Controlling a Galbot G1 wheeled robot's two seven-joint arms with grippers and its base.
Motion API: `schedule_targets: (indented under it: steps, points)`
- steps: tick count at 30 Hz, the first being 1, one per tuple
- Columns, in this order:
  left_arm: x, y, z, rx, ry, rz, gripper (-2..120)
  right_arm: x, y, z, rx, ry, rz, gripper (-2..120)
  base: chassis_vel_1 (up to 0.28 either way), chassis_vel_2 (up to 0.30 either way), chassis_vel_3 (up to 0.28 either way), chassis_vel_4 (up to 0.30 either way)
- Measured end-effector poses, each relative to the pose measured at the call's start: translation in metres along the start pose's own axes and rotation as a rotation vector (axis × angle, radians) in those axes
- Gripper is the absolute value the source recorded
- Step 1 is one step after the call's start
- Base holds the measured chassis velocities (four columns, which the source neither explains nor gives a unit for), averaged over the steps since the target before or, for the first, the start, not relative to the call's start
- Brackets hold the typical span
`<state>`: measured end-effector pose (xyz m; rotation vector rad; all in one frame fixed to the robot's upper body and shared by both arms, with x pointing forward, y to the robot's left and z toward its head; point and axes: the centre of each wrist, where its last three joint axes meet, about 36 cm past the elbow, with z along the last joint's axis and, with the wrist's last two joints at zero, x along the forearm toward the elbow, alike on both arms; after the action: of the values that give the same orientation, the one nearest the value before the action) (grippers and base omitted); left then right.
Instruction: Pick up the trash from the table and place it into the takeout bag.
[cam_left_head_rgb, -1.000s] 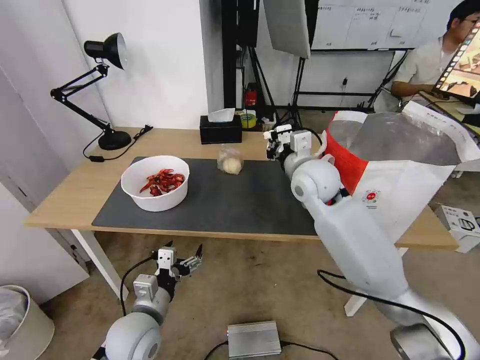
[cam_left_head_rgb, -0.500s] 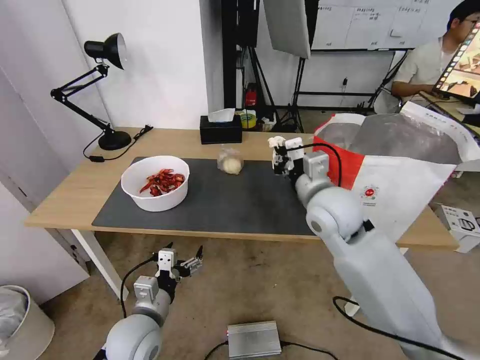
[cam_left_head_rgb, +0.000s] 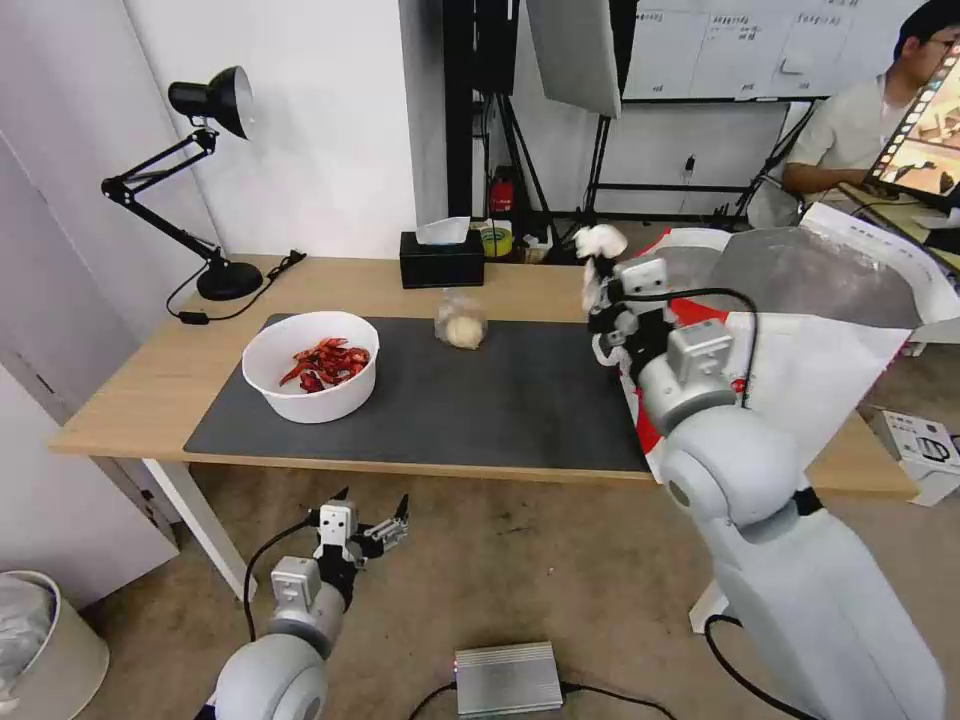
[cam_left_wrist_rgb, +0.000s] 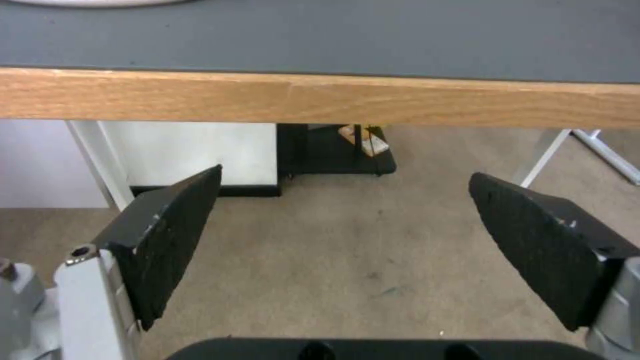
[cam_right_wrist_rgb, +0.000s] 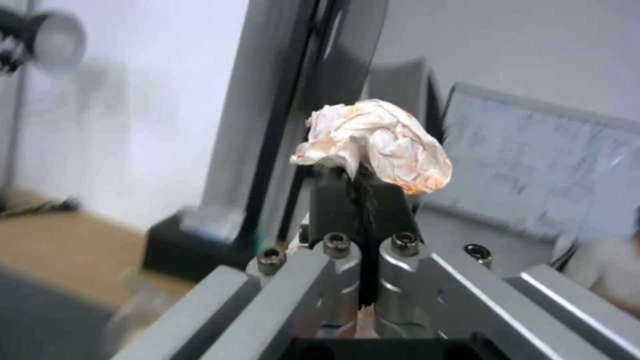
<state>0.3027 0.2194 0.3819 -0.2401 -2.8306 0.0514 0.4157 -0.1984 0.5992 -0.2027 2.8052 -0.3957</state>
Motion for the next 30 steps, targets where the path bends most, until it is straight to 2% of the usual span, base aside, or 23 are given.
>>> schedule_targets:
  steps: [5,14,22,30]
  points:
    - [-0.002,-0.003,0.001,0.004,0.000,0.004,100,-0.002,-0.014,0.002,0.047,-0.071,0.058,0,0.000,0.000,0.000,0.000]
    - [-0.002,-0.004,0.002,0.007,0.005,0.005,100,-0.007,-0.036,0.005,0.084,-0.081,0.150,0,0.000,0.000,0.000,0.000]
    - [-0.002,-0.005,0.003,0.009,0.006,0.009,100,-0.012,-0.065,0.013,0.123,-0.014,0.282,0,0.000,0.000,0.000,0.000]
    - [-0.004,-0.008,0.003,0.011,0.005,0.016,100,-0.012,-0.077,0.024,0.137,0.042,0.339,0,0.000,0.000,0.000,0.000]
